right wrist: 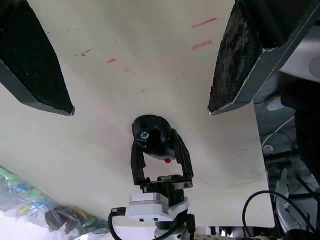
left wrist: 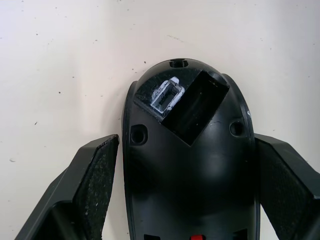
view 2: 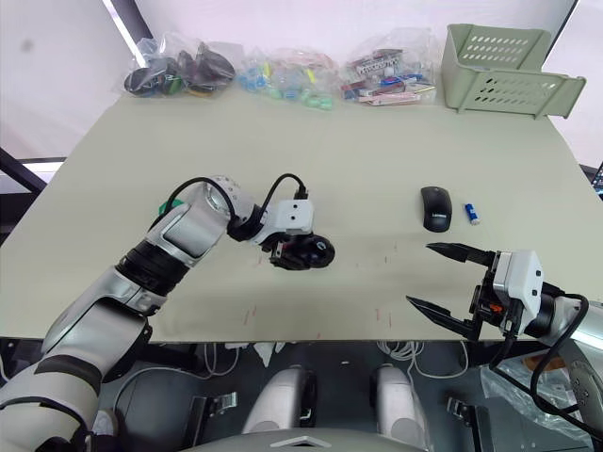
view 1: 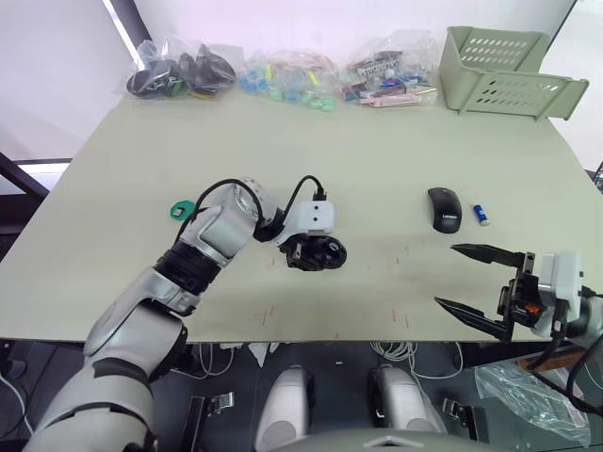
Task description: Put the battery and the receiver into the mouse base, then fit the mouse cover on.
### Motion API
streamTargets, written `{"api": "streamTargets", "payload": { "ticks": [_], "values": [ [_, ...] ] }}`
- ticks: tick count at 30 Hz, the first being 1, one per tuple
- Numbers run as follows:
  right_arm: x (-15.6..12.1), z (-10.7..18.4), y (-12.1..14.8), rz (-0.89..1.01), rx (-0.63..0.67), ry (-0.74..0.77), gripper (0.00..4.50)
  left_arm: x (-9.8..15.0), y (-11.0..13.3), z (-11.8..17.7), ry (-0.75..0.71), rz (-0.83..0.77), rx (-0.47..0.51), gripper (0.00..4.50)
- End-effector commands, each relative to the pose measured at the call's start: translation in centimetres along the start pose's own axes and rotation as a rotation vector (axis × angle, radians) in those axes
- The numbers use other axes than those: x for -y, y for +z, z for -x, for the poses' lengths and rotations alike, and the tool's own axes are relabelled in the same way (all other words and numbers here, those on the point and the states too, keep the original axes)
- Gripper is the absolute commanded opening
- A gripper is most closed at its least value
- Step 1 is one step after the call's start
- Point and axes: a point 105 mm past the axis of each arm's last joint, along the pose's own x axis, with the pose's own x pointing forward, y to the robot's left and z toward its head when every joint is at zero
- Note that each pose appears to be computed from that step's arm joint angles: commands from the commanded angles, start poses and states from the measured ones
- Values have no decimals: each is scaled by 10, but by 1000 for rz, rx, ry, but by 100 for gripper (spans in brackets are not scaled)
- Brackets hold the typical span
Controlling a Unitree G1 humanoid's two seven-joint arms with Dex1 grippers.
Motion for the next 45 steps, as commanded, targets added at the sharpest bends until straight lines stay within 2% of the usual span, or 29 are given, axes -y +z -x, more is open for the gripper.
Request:
{"api": "streamTargets", "payload": {
  "ticks": [1,9,10,11,13,15,21,27,30,32,37,45],
  "values": [
    [0,2,10,30,21,-5,450,0,-8,2,6,14,4,403],
    [1,4,11,30,18,-12,450,3,-13,-3,-4,22,33,403],
    [1,4,12,28,18,-14,450,3,-13,-4,-9,25,36,364],
    [1,4,12,27,18,-15,450,4,-14,-4,-11,24,38,350],
    [4,5,13,19,18,-39,450,4,-13,-5,-7,24,41,290],
    [7,5,14,19,20,-65,450,3,-12,-5,-1,24,44,291],
    [38,7,-3,-79,-124,-254,450,3,-9,-5,11,17,51,291],
    [109,38,-39,-229,-362,-660,450,5,-3,-5,11,31,54,291],
    [133,47,-57,-287,-420,-788,450,7,-3,-6,5,33,44,291],
    [146,48,-65,-353,-407,-853,450,8,-2,-7,4,34,43,291],
    [165,41,-76,-373,-409,-907,450,9,0,-8,6,35,41,291],
    [170,31,-88,-382,-411,-941,450,10,1,-10,4,33,35,291]
  ]
}}
